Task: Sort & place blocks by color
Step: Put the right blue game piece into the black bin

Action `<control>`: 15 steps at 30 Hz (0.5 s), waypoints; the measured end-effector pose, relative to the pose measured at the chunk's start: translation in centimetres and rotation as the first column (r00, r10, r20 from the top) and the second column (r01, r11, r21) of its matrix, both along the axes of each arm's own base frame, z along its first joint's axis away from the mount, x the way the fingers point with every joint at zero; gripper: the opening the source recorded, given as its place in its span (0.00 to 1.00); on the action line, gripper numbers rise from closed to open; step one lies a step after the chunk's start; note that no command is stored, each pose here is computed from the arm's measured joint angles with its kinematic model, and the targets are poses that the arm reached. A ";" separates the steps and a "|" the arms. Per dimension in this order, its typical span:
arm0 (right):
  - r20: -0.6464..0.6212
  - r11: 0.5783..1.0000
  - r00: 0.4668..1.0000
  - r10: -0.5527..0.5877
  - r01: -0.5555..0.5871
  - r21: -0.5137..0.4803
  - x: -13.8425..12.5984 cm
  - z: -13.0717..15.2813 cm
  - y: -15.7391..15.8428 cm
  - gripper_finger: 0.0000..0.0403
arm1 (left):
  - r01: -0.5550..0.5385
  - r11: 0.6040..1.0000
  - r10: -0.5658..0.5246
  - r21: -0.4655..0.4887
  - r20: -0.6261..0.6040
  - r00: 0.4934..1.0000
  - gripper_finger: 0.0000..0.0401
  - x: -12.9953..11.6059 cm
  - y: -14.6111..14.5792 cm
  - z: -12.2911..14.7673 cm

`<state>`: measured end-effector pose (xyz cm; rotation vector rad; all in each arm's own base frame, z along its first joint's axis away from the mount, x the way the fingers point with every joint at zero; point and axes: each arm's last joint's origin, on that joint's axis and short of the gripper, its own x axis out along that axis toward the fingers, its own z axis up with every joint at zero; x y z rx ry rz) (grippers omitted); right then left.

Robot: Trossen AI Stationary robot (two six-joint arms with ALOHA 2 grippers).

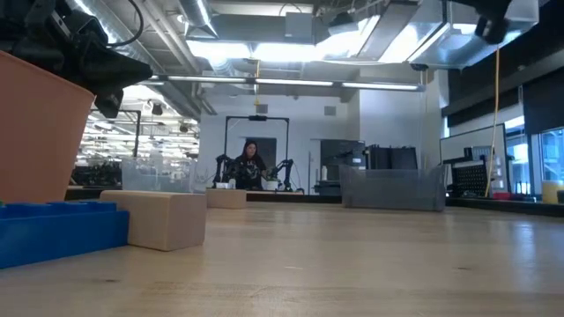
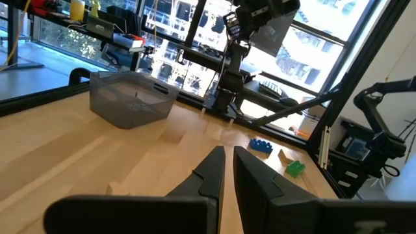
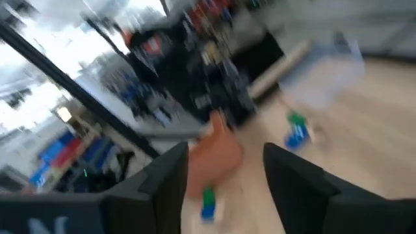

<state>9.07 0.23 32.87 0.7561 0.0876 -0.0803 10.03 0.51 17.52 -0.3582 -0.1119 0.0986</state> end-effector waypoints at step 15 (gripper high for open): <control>-0.493 0.898 0.823 0.283 -0.046 0.437 3.9 -1.3 1.2 0.52 | 0.000 1.000 0.000 0.000 0.000 1.000 0.06 0.0 0.0 0.0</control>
